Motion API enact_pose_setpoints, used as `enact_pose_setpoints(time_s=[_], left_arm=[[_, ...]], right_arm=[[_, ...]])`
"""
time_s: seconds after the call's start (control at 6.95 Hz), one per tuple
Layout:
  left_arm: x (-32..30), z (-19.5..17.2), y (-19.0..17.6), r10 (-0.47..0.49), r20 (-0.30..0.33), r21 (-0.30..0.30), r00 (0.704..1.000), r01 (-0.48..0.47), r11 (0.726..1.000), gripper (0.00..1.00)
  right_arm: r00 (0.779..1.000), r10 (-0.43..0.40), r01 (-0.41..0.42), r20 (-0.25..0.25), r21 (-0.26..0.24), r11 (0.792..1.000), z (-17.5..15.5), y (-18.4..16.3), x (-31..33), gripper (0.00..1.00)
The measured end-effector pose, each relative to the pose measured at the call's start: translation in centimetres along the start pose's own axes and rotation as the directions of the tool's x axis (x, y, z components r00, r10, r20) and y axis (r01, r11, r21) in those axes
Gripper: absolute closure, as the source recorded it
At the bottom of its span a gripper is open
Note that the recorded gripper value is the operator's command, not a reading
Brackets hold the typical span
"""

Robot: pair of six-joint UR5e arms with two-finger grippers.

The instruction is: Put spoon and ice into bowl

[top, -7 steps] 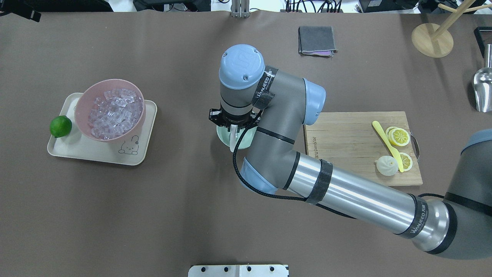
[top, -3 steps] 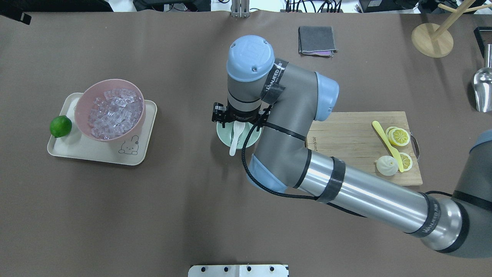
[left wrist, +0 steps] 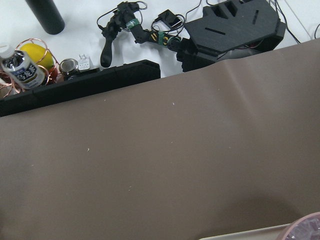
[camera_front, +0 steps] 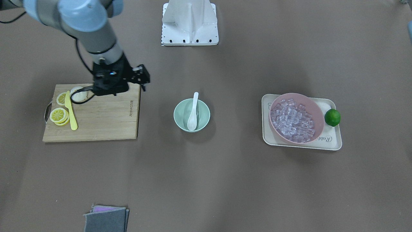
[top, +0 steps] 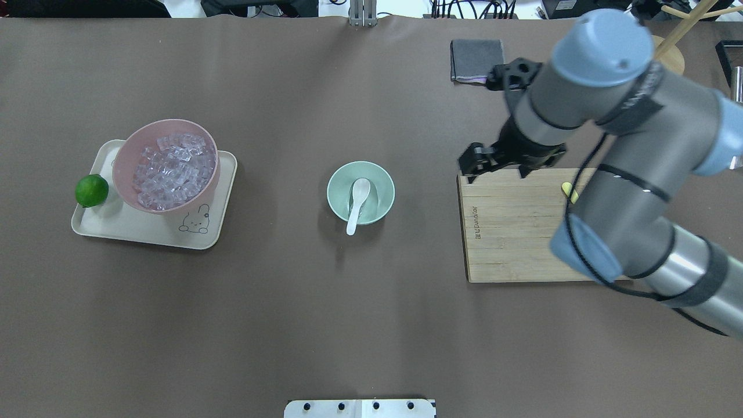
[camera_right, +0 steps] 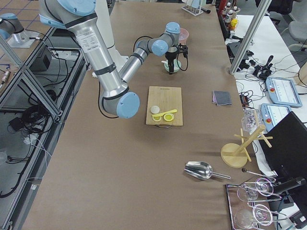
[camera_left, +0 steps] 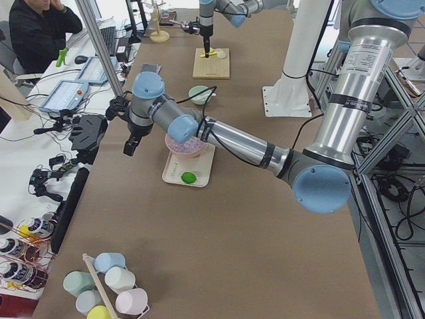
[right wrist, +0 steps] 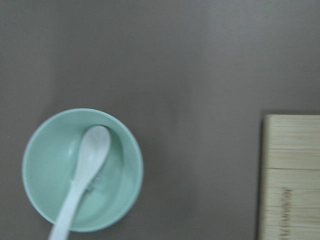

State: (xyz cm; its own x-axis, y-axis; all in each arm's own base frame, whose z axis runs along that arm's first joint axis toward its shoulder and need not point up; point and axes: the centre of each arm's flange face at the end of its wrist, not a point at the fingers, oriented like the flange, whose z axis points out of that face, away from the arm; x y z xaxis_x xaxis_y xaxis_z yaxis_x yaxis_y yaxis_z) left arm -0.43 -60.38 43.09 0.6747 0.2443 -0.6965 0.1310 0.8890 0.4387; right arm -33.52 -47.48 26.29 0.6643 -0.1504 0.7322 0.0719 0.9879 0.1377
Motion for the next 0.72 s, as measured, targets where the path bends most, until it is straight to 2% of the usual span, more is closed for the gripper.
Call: enact_pose_setpoints(time_s=[0.29, 0.72], left_arm=[[-3.2, -0.3, 2.6, 0.025, 0.003, -0.019, 1.000, -0.025, 1.000, 0.02], [-7.3, 1.0, 4.6, -0.003, 0.027, -0.058, 1.000, 0.005, 0.998, 0.02]], right_arm=[[0.998, -0.039, 0.040, -0.045, 0.026, 0.999, -3.3, -0.4, 11.0, 0.00], [0.990, 0.038, -0.032, -0.134, 0.045, 0.998, -4.8, -0.6, 23.1, 0.00]])
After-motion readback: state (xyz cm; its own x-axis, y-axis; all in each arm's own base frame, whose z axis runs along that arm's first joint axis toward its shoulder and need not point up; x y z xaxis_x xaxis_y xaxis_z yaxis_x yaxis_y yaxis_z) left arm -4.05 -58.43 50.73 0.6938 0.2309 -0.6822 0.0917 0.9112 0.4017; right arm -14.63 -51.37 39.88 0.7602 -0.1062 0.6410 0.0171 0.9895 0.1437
